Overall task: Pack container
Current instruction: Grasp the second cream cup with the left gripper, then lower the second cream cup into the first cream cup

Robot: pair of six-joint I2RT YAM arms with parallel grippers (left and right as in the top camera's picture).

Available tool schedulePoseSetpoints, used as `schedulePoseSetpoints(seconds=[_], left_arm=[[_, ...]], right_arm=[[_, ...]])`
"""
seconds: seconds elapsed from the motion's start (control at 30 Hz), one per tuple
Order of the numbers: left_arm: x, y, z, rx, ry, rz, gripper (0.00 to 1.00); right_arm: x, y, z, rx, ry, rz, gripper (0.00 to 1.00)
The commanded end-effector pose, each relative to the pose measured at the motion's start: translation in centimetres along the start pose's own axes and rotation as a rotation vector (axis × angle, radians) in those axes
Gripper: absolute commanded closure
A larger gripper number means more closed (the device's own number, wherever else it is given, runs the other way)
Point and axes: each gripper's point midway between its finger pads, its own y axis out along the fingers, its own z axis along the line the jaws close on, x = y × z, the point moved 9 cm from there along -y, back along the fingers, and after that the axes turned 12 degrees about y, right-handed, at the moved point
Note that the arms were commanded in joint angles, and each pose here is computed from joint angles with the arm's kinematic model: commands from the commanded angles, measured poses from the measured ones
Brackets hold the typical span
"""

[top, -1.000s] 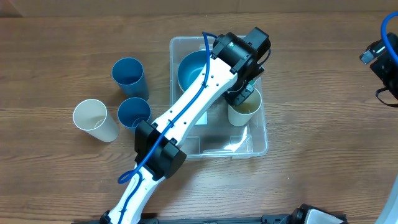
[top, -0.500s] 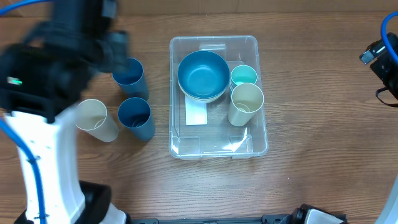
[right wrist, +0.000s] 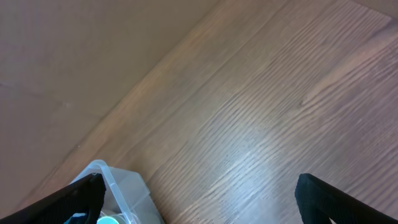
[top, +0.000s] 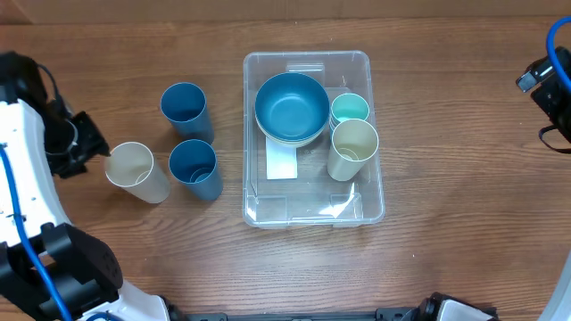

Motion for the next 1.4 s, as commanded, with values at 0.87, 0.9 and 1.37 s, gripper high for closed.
schedulePoseSetpoints(seconds=[0.87,0.9,1.37], left_arm=[[-10.8,-21.5,-21.4,-0.354,0.856,-0.706,0.96],[-11.2,-20.8,-23.4,-0.365,0.946,-0.697,0.96],[-15.0,-4.5,-40.1,-0.254,1.458,-0.340,0.96]], right_arm=[[0.2,0.0,0.1,0.006,0.004,-0.003,0.00],[0.2,0.0,0.1,0.006,0.004,-0.003,0.00],[0.2,0.0,0.1,0.006,0.004,-0.003,0.00]])
